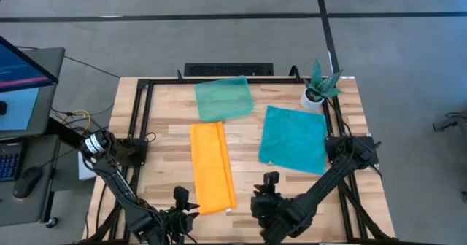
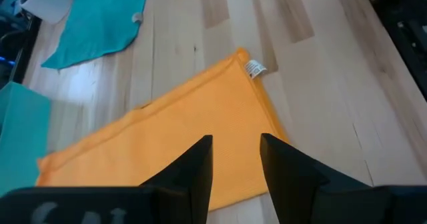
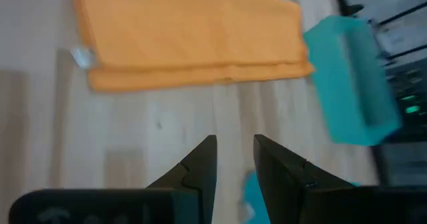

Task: Roll microfiber towels into tight, uniform cylinder then place into a basket
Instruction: Roll the yellow microfiber towel

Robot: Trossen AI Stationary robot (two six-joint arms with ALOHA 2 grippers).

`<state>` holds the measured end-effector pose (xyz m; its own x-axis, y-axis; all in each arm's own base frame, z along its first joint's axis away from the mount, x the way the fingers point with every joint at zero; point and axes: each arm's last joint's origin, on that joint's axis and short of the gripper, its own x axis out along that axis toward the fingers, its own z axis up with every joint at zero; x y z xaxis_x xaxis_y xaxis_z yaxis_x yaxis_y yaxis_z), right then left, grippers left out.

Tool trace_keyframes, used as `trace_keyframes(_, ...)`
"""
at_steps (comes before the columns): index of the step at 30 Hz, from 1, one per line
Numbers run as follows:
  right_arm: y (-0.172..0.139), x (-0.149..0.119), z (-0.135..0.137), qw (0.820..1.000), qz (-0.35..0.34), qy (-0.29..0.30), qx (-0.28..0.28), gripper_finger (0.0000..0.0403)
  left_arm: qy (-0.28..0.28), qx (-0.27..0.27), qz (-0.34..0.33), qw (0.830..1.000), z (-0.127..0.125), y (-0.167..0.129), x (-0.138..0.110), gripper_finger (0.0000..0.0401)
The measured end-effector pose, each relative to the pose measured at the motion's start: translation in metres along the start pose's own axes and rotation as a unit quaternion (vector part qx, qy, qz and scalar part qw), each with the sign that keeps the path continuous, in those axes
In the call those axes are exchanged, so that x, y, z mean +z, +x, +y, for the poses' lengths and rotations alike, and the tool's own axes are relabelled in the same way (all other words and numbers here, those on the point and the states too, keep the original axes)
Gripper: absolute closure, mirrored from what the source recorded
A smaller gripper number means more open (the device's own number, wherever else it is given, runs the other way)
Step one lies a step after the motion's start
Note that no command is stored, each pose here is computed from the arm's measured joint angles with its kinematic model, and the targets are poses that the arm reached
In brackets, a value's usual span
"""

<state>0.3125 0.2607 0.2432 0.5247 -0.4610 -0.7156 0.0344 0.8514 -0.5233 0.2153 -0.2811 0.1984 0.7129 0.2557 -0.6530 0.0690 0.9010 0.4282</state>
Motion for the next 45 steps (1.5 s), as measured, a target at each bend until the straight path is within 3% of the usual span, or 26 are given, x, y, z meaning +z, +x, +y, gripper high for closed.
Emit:
trace_keyframes(6,0.015,0.013,-0.005,0.994,0.036,0.030,0.103,0.0281,-0.018,-0.031,-0.007,0.999,-0.007,0.011,-0.012,0.0282)
trace_keyframes(9,0.018,0.018,-0.006,0.992,0.027,0.040,0.117,0.0281,-0.015,-0.042,-0.009,0.999,-0.010,0.016,-0.020,0.0282)
trace_keyframes(15,0.011,0.023,0.004,0.990,-0.022,0.007,0.137,0.0281,-0.020,-0.046,-0.016,0.999,-0.011,0.018,-0.022,0.0282)
trace_keyframes(23,0.002,0.022,0.011,0.992,-0.057,-0.028,0.112,0.0281,-0.033,-0.044,-0.010,0.998,-0.007,0.024,-0.019,0.0282)
trace_keyframes(28,0.006,0.016,0.008,0.994,-0.036,-0.046,0.089,0.0281,-0.029,-0.042,-0.008,0.999,-0.006,0.026,-0.019,0.0282)
trace_keyframes(36,0.037,-0.021,0.019,0.994,0.017,-0.099,0.037,0.0281,-0.036,-0.032,0.006,0.999,0.001,0.034,-0.019,0.0282)
trace_keyframes(45,0.046,-0.025,0.020,0.997,0.018,-0.066,0.037,0.0281,-0.040,-0.045,0.015,0.998,0.002,0.036,-0.019,0.0282)
